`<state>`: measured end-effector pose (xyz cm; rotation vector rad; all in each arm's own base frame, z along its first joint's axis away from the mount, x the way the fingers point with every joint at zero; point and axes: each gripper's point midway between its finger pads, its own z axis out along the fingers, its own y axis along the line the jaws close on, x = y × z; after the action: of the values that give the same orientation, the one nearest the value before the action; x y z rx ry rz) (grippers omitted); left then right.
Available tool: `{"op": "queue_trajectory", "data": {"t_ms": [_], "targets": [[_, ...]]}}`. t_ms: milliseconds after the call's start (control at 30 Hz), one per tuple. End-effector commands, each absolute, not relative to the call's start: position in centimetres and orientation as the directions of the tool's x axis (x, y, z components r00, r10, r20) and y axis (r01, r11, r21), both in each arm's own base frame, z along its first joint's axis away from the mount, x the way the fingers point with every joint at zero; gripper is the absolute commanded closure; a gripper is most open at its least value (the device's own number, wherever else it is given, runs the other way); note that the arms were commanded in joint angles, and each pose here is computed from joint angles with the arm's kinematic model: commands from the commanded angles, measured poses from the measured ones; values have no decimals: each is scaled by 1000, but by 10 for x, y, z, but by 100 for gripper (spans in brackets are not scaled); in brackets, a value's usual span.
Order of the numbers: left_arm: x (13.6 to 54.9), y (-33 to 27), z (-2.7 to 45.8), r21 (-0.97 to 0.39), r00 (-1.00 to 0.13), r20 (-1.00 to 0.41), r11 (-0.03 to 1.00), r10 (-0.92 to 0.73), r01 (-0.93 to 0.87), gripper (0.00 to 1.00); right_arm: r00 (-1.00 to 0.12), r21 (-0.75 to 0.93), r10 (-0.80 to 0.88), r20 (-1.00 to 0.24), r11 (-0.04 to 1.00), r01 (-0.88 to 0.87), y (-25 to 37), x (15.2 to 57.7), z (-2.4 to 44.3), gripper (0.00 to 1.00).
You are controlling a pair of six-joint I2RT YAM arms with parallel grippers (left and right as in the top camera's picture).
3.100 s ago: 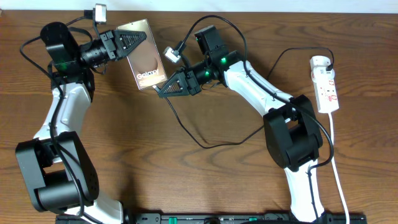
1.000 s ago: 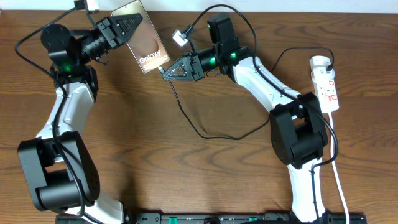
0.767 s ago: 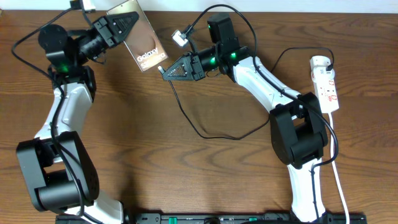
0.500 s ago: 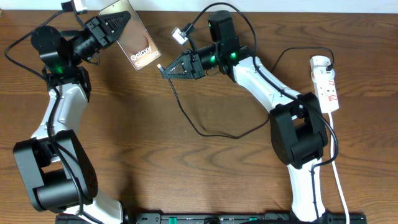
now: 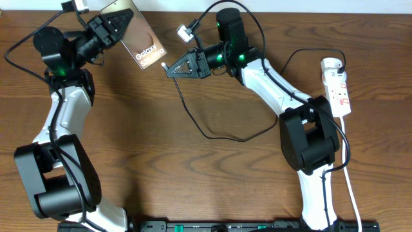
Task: Plug charger to phone and switch on socket
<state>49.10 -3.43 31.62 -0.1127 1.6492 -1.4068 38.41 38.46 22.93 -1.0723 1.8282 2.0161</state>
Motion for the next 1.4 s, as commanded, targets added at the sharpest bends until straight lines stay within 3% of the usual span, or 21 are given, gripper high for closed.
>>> {"op": "queue_trajectory", "data": {"t_ms": [0, 400, 1367], "targets": [[494, -36, 318, -818, -552, -566, 334, -612, 469, 93, -720, 774, -287, -632, -180, -607, 387, 388, 243, 99], [498, -41, 319, -827, -547, -551, 327, -630, 457, 93, -758, 801, -264, -596, -130, -585, 393, 395, 245, 99], [495, -48, 317, -811, -552, -575, 336, -603, 479, 93, -732, 777, -265, -628, -160, -609, 395, 392, 250, 99]]}}
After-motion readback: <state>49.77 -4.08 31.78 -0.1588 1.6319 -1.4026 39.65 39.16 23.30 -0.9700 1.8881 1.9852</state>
